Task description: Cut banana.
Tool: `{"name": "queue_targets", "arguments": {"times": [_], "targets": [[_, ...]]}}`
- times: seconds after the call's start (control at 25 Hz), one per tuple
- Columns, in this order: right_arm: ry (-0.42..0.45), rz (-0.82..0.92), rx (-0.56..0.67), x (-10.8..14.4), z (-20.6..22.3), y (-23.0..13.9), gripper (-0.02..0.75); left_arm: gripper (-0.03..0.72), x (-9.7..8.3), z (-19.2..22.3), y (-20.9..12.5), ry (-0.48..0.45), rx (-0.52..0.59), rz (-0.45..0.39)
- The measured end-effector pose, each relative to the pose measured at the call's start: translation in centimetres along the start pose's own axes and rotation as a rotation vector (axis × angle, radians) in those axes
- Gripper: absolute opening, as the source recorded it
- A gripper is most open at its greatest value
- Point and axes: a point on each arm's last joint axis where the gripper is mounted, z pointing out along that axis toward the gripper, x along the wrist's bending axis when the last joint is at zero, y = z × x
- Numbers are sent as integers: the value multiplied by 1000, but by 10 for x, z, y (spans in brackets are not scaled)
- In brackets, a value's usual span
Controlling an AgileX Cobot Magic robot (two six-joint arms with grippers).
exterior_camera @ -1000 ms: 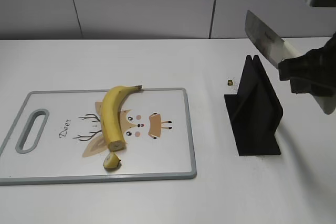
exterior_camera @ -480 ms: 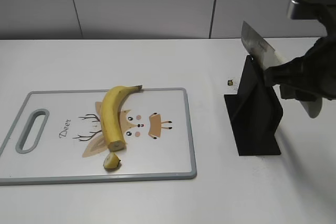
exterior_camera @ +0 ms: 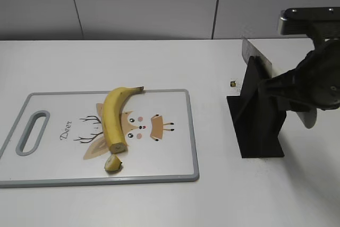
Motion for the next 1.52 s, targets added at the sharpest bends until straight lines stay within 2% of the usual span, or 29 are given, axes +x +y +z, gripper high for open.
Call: {"name": "queue_targets", "arguments": {"times": [0.4, 0.48, 0.56, 0.72, 0.76, 0.84, 1.04, 1.28, 1.52], "targets": [[-17, -1, 46, 2, 16, -2, 160, 554, 0, 0, 0, 2, 0, 1], [-17, -1, 46, 2, 17, -2, 185, 553, 0, 0, 0, 2, 0, 1], [-17, -1, 46, 2, 17, -2, 280, 552, 0, 0, 0, 2, 0, 1], [-14, 3, 47, 3, 16, -2, 561, 552, 0, 0, 0, 2, 0, 1], [-12, 4, 44, 2, 15, -2, 613, 552, 0, 0, 0, 2, 0, 1], [-3, 4, 27, 2, 10, -1, 657, 552, 0, 0, 0, 2, 0, 1], [50, -68, -85, -1, -27, 4, 670, 552, 0, 0, 0, 2, 0, 1], [138, -305, -237, -10, -89, -3, 650, 552, 0, 0, 0, 2, 0, 1], [208, -445, -239, -23, -124, -34, 581, 552, 0, 0, 0, 2, 0, 1]]}}
